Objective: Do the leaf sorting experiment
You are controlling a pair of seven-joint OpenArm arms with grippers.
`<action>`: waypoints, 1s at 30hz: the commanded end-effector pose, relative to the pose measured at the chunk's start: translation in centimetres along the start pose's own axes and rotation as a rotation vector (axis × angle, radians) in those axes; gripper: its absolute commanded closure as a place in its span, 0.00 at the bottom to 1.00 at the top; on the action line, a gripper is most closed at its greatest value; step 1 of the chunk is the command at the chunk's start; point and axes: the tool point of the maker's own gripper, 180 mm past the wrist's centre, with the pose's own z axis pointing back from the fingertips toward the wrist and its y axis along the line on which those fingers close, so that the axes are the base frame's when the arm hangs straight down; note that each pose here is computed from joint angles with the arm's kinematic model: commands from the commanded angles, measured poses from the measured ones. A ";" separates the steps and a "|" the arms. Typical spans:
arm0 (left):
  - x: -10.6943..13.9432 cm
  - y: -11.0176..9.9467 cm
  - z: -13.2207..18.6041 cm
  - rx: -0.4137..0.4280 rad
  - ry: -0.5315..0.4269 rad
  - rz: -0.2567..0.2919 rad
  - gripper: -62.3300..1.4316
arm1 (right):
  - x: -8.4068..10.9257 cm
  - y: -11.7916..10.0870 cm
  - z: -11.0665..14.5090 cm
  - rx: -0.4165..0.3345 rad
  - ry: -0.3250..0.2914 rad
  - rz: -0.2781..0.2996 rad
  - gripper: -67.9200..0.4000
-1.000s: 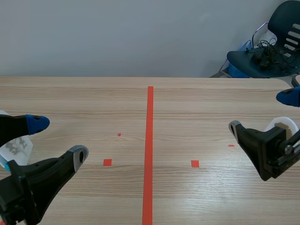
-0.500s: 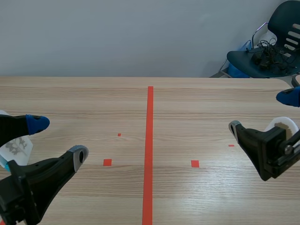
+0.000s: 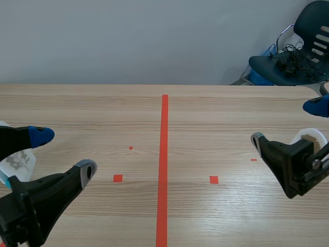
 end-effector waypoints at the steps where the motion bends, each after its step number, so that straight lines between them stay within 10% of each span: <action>1: 0.6 0.1 -0.1 0.007 -0.030 0.007 0.00 | 0.8 -0.2 0.0 0.000 -0.025 0.009 0.00; 30: 0.9 0.1 -0.1 0.007 -0.042 0.007 0.00 | 0.8 -0.2 0.0 0.000 -0.025 0.009 0.00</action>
